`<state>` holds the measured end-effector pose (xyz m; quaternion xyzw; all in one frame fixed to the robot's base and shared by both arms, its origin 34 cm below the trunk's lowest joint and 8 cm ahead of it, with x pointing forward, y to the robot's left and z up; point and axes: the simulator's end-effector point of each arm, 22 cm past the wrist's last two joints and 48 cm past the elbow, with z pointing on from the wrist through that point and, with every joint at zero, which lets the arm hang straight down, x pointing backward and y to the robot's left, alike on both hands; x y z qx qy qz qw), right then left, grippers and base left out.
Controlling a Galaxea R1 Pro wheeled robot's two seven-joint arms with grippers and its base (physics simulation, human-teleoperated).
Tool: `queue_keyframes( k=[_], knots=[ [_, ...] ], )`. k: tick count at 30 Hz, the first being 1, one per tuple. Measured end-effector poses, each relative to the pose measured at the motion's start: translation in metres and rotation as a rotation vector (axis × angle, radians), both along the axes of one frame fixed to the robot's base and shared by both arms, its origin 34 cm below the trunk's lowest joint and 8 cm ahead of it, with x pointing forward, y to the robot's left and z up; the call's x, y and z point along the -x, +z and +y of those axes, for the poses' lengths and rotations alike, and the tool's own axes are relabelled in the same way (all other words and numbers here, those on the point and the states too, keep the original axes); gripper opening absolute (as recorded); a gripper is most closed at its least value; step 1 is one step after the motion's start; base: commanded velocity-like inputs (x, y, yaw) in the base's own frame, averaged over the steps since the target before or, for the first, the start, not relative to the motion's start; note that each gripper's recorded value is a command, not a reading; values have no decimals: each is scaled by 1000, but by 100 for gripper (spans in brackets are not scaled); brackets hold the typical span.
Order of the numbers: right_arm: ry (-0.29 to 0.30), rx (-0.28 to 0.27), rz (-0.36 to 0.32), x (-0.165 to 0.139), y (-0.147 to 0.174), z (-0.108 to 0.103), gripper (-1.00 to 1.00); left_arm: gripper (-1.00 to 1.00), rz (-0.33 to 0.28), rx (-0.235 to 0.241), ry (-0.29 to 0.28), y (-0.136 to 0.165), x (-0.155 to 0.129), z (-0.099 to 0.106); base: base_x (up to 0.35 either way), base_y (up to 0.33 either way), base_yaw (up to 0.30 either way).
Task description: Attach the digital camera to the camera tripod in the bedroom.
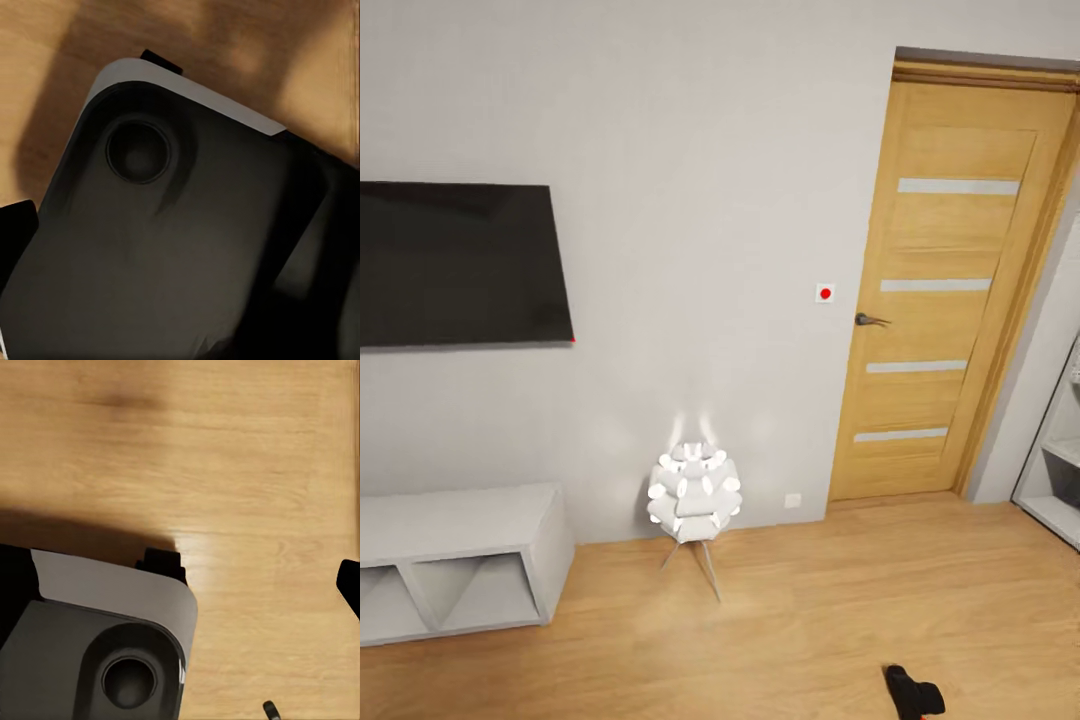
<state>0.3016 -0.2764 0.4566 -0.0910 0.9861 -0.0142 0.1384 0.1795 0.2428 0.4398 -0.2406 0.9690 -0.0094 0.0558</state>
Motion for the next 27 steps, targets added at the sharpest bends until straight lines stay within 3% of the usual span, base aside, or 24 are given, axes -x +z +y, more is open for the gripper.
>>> queue_keyframes(
  k=[27],
  knots=[
    [-8, -1, -1, 0, 0, 0, 100, 100, -1, 6, 0, 0, 0, -4, 331, 0, -249]
  ],
)
